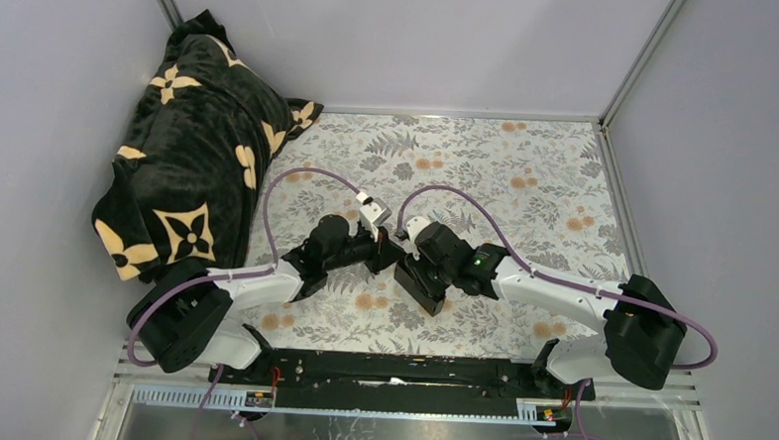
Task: Fold the paper box
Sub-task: Close the paper box at the center of the board.
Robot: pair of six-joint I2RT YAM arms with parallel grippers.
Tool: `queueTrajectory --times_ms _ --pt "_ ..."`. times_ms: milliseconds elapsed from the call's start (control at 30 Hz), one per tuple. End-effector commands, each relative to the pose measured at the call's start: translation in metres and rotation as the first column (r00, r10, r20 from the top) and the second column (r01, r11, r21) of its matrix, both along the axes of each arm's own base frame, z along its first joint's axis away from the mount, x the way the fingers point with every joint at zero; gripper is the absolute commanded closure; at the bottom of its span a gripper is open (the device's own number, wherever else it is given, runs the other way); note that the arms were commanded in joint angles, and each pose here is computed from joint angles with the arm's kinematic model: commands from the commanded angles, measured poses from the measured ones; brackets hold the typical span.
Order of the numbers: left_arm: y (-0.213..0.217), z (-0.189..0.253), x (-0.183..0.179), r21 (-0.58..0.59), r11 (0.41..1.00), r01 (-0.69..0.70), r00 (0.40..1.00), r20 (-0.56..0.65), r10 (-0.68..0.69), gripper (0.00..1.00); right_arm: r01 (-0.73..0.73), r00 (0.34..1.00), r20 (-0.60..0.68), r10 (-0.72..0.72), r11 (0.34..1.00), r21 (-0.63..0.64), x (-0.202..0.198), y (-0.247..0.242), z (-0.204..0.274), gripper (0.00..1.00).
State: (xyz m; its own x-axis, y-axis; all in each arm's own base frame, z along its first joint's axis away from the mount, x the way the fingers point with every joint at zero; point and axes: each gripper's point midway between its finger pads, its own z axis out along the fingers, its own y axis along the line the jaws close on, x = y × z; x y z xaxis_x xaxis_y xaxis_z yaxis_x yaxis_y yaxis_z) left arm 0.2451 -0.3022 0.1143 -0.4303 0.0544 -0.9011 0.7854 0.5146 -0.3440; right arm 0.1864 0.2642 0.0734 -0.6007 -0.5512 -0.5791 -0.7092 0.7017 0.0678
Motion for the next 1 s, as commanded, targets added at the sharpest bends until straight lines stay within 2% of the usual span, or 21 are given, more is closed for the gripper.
queueTrajectory --times_ms 0,500,667,967 --pt "0.007 0.000 -0.003 0.004 0.999 -0.037 0.999 0.021 0.037 0.83 0.032 0.999 0.028 -0.032 0.999 0.003 0.008 0.005 0.009 0.86" --pt "0.017 0.008 -0.004 -0.017 0.995 -0.097 0.993 0.062 0.098 0.82 0.054 0.997 0.054 -0.054 0.999 -0.004 0.010 -0.002 0.015 0.86" --pt "0.019 0.023 -0.005 -0.047 0.995 -0.088 0.988 0.123 0.093 0.60 0.051 0.997 0.064 -0.050 0.998 -0.022 0.009 -0.008 0.012 0.86" --pt "0.012 0.021 -0.006 -0.061 0.997 -0.040 0.986 0.157 0.049 0.58 0.025 0.998 0.051 -0.024 1.000 -0.018 0.007 -0.005 0.010 0.86"
